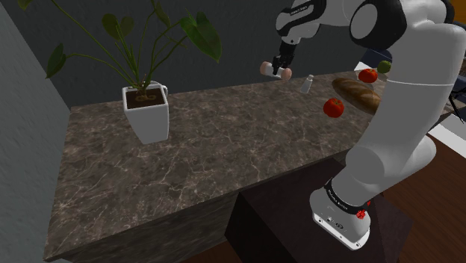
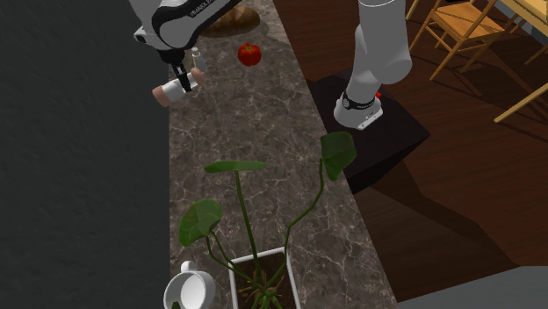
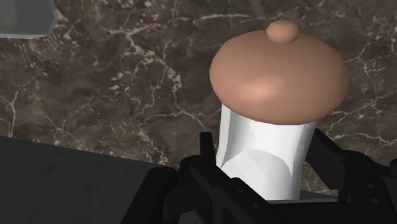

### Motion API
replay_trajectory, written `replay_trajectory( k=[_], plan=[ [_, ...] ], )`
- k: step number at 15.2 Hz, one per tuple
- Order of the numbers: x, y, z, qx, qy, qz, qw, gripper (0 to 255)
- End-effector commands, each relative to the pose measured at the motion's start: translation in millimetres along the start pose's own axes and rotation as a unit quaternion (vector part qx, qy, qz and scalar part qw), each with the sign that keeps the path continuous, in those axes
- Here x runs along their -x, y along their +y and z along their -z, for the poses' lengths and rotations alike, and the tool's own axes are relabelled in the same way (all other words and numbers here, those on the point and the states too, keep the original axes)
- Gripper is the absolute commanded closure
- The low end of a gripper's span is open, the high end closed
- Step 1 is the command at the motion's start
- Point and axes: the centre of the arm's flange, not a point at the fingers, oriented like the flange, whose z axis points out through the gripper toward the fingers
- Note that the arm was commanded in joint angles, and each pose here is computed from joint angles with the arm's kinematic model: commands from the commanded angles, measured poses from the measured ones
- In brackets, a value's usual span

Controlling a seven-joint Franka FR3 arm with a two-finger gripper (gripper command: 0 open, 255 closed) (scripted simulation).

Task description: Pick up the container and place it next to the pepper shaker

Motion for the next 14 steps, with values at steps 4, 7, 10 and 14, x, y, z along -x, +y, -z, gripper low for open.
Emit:
replay_trajectory(
  k=[4, 7, 10, 14],
  plan=[
    [1, 0, -26, 0.000, 0.000, 0.000, 1.0000, 255],
    [1, -1, -42, 0.000, 0.000, 0.000, 1.0000, 255],
    [1, -1, -58, 0.000, 0.000, 0.000, 1.0000, 255],
    [2, -1, -78, 0.000, 0.000, 0.000, 1.0000, 255]
  ],
)
